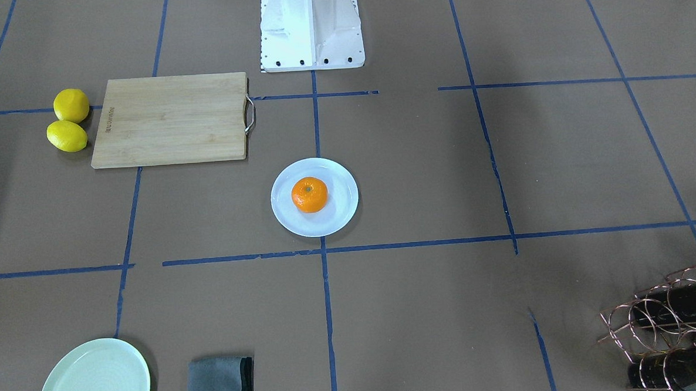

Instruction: Pick orange to plate

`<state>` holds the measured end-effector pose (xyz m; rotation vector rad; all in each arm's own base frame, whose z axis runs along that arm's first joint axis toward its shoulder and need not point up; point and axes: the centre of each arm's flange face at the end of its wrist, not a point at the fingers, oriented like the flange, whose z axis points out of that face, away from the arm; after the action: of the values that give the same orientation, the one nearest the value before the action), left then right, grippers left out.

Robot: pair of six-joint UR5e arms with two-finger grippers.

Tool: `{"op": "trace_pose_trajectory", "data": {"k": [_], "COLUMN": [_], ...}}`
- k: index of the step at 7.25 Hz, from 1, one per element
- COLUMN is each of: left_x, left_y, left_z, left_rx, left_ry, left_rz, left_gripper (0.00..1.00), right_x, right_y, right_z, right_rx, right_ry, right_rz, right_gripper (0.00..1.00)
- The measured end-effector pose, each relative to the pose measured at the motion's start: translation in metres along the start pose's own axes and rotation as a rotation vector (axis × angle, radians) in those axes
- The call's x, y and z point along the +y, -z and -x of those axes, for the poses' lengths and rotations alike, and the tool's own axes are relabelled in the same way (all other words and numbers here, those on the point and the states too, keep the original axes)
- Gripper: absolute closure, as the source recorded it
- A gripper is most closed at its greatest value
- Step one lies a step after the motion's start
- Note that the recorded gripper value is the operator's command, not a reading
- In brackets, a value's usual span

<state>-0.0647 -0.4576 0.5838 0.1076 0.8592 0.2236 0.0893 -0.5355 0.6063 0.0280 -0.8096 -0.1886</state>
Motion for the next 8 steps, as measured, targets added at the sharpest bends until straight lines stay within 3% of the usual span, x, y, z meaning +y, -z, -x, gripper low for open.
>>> {"op": "trace_pose_trajectory", "data": {"k": [2,5,8], "left_x": [0.002,-0.012,-0.007], "left_y": [-0.009,0.000,-0.001], "left_z": [0.008,0.000,0.008], "left_rx": [0.012,-0.003,-0.073], "left_ry": [0.011,-0.066,-0.114], "left_rz": [0.011,-0.051,-0.036], "left_gripper": [0.00,0.00,0.00], "right_x": [-0.001,-0.006,-0.004], "right_y": [-0.003,0.001,-0.002], "right_z": [0.017,0.026,0.028], "right_rx": [-0.001,0.023,0.047], "right_ry": [0.032,0.064,0.085], "right_rz": [0.004,-0.009,-0.004], "right_gripper": [0.00,0.00,0.00]}}
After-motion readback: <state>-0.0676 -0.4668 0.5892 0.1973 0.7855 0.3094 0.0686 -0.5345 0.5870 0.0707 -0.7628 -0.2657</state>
